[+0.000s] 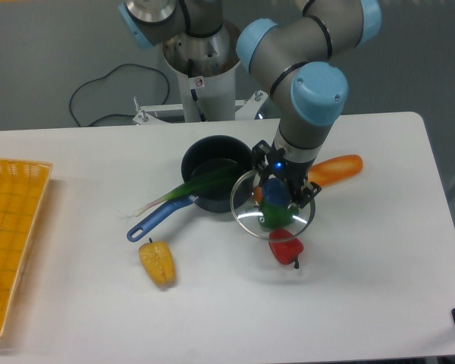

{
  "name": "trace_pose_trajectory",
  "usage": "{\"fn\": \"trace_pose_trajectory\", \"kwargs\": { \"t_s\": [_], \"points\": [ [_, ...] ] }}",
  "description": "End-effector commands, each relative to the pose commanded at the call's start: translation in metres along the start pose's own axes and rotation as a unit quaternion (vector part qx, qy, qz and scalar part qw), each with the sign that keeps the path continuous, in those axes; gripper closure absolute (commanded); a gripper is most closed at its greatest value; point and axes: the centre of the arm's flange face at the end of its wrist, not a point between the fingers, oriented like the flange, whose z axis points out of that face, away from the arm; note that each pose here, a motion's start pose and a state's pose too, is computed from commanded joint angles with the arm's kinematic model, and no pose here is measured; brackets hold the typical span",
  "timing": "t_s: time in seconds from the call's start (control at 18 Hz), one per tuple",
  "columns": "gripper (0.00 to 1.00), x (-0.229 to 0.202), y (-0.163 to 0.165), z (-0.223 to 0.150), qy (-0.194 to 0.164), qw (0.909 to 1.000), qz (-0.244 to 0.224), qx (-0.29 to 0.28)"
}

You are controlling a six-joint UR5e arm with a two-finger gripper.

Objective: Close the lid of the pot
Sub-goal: 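Hold the glass lid by its blue knob beside the saucepan, then carry the held glass lid over the saucepan rim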

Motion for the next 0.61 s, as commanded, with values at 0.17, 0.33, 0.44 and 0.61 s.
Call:
{"fn": "trace_pose_trajectory", "kwargs": {
  "t_s": [0.17,0.33,0.44,0.61],
  "points": [
    [0.41,0.010,0.003,-0.002,0.006,1.0000,-0.002,0.005],
    [0.41,0.020,0.002,-0.004,0.021,0.9997,-0.004,0.010],
    [0.41,0.034,0.003,0.000,0.028,0.9995,-0.003,0.011],
    [0.41,0.046,0.005,-0.002,0.033,0.9991,-0.007,0.027]
  ]
}}
